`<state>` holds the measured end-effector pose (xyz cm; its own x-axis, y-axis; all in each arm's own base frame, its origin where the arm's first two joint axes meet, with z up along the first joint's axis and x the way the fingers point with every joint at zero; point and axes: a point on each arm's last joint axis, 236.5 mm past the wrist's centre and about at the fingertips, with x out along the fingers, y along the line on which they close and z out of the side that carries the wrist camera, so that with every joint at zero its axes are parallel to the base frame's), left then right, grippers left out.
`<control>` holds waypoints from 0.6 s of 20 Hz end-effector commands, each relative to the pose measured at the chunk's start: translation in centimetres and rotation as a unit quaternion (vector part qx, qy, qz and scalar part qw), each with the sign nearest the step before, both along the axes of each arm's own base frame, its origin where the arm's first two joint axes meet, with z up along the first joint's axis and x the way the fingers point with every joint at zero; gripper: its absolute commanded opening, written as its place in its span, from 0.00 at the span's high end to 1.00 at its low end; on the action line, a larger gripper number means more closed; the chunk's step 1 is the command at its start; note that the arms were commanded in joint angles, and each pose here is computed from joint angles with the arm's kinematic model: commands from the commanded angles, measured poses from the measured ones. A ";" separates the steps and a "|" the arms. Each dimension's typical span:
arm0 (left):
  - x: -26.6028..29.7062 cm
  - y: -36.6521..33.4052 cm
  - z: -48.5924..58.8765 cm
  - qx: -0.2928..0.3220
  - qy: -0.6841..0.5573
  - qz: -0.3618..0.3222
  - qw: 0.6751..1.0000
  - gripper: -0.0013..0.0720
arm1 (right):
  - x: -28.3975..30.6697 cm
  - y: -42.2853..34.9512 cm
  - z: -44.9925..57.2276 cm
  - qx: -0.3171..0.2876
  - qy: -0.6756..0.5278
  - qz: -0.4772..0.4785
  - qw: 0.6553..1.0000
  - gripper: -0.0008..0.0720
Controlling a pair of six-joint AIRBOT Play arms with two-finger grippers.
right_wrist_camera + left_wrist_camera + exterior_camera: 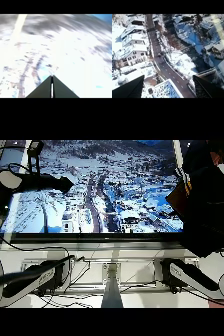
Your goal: Fold the clothes and pants, and hang the long-sleeved shirts on hangers.
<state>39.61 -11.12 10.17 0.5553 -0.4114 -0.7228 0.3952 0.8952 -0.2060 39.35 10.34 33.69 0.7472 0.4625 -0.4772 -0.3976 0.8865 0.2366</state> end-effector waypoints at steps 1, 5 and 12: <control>0.0 0.0 0.0 0.000 0.000 0.000 1.000 0.05 | 2.3 10.4 -0.2 -0.066 -0.100 0.108 0.987 0.94; 0.0 0.0 0.0 0.000 0.000 0.000 1.000 0.05 | 3.5 14.2 -4.4 -0.169 -0.105 0.134 0.971 0.94; 0.0 0.0 0.0 0.000 0.000 0.000 1.000 0.05 | 3.9 14.3 -5.0 -0.172 -0.100 0.134 0.971 0.94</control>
<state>39.61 -11.12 10.17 0.5553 -0.4114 -0.7228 0.3952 0.8952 -0.2060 42.99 24.42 28.91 0.7089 0.5033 -0.4941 -0.6333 0.7625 -0.1320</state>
